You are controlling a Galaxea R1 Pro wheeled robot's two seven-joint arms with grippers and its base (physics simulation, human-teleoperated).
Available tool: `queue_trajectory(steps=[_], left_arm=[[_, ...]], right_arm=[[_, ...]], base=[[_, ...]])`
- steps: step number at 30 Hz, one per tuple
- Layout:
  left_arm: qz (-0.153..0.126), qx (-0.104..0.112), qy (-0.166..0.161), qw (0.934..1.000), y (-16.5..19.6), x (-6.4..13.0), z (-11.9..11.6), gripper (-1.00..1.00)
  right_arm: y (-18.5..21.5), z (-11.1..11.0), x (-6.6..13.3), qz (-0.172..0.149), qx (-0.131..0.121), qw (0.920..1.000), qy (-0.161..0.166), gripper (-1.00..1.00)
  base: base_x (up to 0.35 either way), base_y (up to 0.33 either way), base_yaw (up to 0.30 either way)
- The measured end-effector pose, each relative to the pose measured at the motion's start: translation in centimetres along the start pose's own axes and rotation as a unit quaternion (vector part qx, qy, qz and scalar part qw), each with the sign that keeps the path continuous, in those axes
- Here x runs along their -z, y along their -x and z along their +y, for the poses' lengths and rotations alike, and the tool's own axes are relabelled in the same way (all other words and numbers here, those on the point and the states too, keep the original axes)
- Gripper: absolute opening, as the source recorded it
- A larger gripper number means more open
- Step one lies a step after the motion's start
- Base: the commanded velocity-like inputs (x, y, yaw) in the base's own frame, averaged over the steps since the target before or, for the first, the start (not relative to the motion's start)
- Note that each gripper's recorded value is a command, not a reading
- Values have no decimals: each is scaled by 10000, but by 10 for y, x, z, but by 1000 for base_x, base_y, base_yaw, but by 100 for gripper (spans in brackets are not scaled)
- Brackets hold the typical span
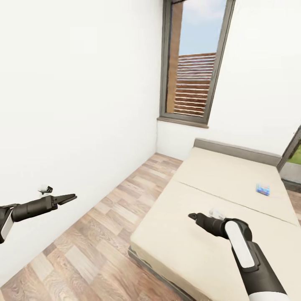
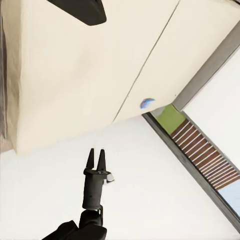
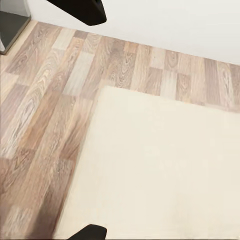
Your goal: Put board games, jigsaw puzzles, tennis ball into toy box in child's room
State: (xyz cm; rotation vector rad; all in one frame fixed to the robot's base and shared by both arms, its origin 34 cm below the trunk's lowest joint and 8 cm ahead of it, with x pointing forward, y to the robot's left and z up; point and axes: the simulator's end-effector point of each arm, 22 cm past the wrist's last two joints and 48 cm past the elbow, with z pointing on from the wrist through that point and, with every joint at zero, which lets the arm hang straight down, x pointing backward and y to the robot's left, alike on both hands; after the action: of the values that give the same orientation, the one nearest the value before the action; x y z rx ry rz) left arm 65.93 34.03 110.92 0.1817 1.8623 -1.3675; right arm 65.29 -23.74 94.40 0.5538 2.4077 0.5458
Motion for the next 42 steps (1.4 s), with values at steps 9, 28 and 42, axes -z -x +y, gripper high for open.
queue_trajectory(steps=[9, 28, 42], left_arm=[[6, 6, -8, 10000, -1, -1, 0, 100], [11, 5, -4, 10000, -1, -1, 0, 100], [19, 5, -4, 10000, -1, -1, 0, 100]], right_arm=[[0, -2, -1, 4, -41, 10000, -7, 100], [0, -2, -1, -2, -50, 10000, -8, 100], [-4, -5, -4, 47, -79, 10000, -35, 100]], base=[[0, -126, -280], [0, -2, -281], [0, 0, -281]])
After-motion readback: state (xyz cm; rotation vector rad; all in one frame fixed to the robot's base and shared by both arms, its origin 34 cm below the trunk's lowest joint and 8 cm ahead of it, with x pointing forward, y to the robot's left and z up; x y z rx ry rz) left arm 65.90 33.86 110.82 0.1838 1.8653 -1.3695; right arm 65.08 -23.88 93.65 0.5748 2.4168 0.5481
